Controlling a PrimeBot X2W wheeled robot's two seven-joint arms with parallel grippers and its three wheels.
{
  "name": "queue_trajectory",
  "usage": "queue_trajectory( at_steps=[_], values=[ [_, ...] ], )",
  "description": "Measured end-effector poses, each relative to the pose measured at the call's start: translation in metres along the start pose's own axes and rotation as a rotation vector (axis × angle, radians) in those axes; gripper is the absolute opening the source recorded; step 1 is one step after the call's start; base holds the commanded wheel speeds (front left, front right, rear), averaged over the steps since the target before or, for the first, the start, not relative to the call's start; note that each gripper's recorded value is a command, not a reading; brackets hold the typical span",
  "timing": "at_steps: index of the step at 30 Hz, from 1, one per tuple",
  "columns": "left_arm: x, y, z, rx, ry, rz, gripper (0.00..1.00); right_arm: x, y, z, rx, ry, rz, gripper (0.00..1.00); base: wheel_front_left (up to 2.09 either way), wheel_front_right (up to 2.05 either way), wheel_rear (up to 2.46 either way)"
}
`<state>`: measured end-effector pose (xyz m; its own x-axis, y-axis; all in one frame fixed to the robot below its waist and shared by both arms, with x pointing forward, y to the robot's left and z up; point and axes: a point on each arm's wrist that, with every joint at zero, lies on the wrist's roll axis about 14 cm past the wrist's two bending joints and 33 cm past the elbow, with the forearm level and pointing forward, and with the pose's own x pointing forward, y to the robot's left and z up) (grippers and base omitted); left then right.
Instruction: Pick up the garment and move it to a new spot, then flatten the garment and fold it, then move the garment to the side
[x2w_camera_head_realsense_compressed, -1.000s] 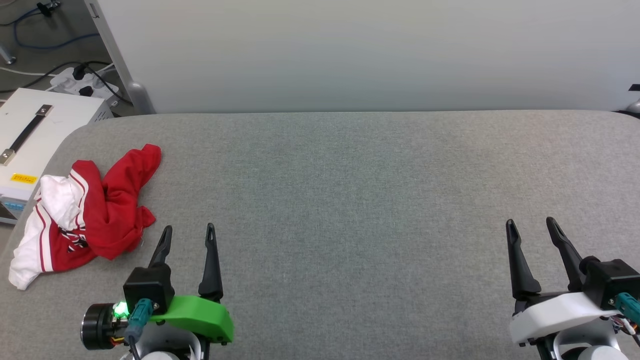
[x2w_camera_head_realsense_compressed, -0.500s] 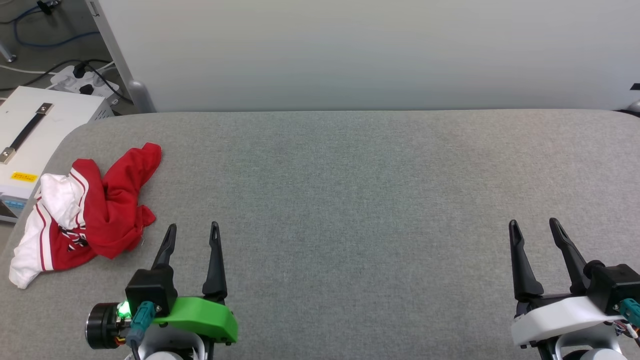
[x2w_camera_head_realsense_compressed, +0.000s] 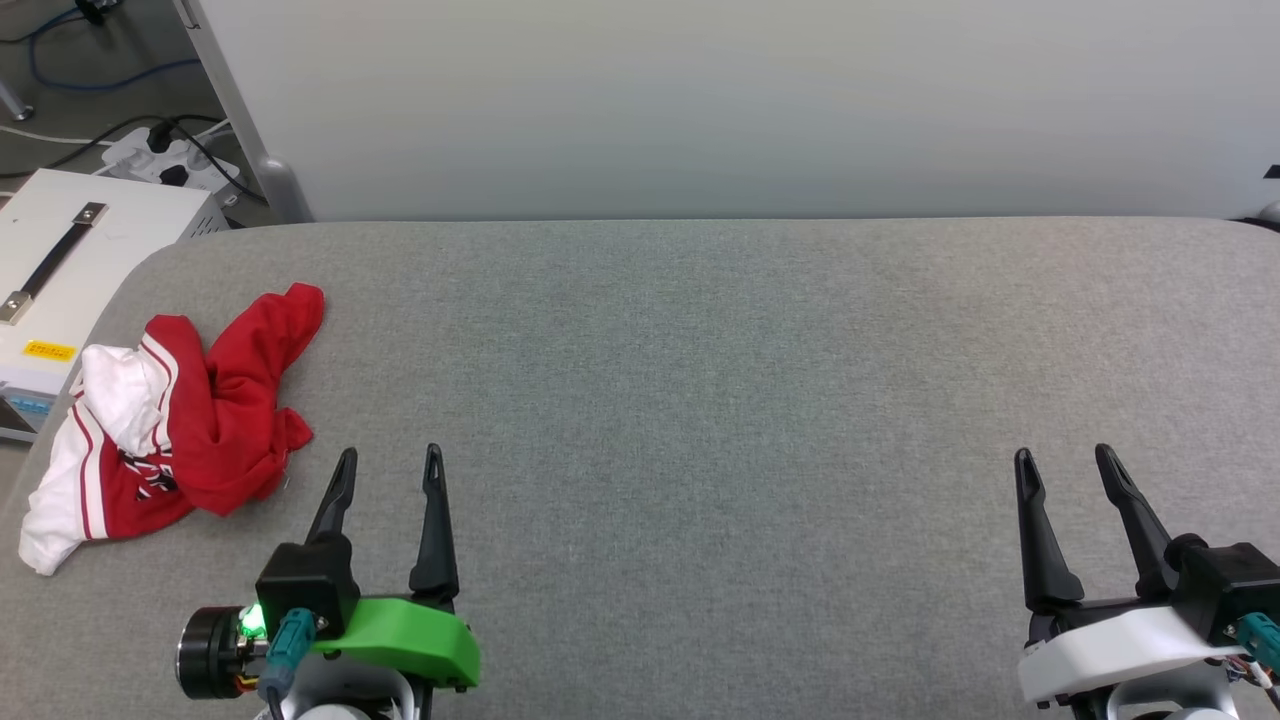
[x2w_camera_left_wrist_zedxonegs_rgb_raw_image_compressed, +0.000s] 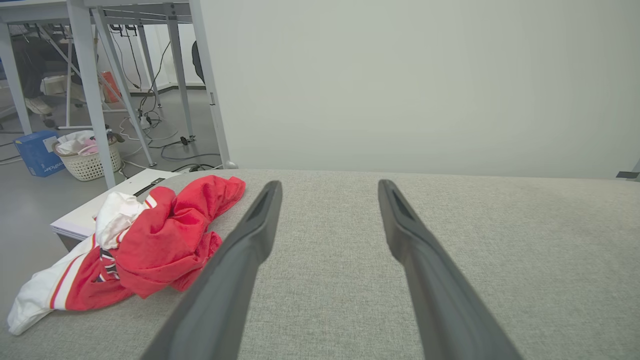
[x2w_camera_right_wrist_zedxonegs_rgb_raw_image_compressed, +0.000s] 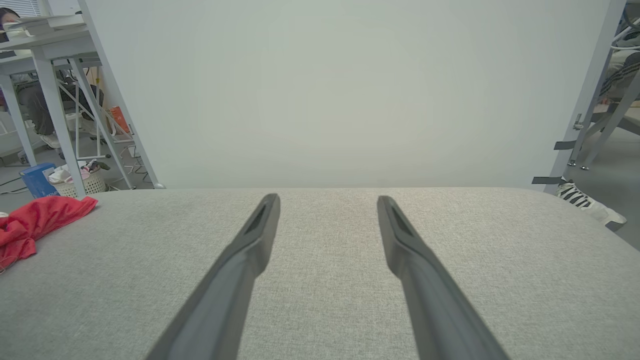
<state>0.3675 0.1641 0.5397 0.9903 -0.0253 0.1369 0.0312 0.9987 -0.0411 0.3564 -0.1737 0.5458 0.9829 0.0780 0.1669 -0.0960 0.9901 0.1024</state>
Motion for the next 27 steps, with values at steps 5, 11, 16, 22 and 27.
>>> queue_trajectory(
  at_steps=[5,11,16,22,27],
  values=[
    [0.0,-0.0006,0.001,0.0,-0.011,-0.002,1.0,-0.0002,0.0022,0.0011,0.001,-0.009,0.006,1.0,0.0,0.0,0.0],
    [0.0003,-0.0019,0.0006,-0.003,-0.017,-0.005,1.0,0.0003,0.0022,0.0014,-0.001,-0.017,0.007,1.0,0.0,0.0,0.0],
    [0.0004,-0.0034,0.0001,-0.006,-0.023,-0.009,1.0,-0.0003,0.0007,0.0015,-0.002,-0.025,0.002,1.0,0.0,0.0,0.0],
    [0.0004,-0.0048,-0.0009,-0.014,-0.027,-0.013,1.0,-0.0011,-0.0009,0.0012,-0.002,-0.029,-0.003,1.0,0.0,0.0,0.0],
    [0.0001,-0.0061,-0.0013,-0.018,-0.031,-0.016,1.0,-0.0036,-0.0017,-0.0013,0.001,-0.027,-0.006,1.0,0.0,0.0,0.0]
  ],
)
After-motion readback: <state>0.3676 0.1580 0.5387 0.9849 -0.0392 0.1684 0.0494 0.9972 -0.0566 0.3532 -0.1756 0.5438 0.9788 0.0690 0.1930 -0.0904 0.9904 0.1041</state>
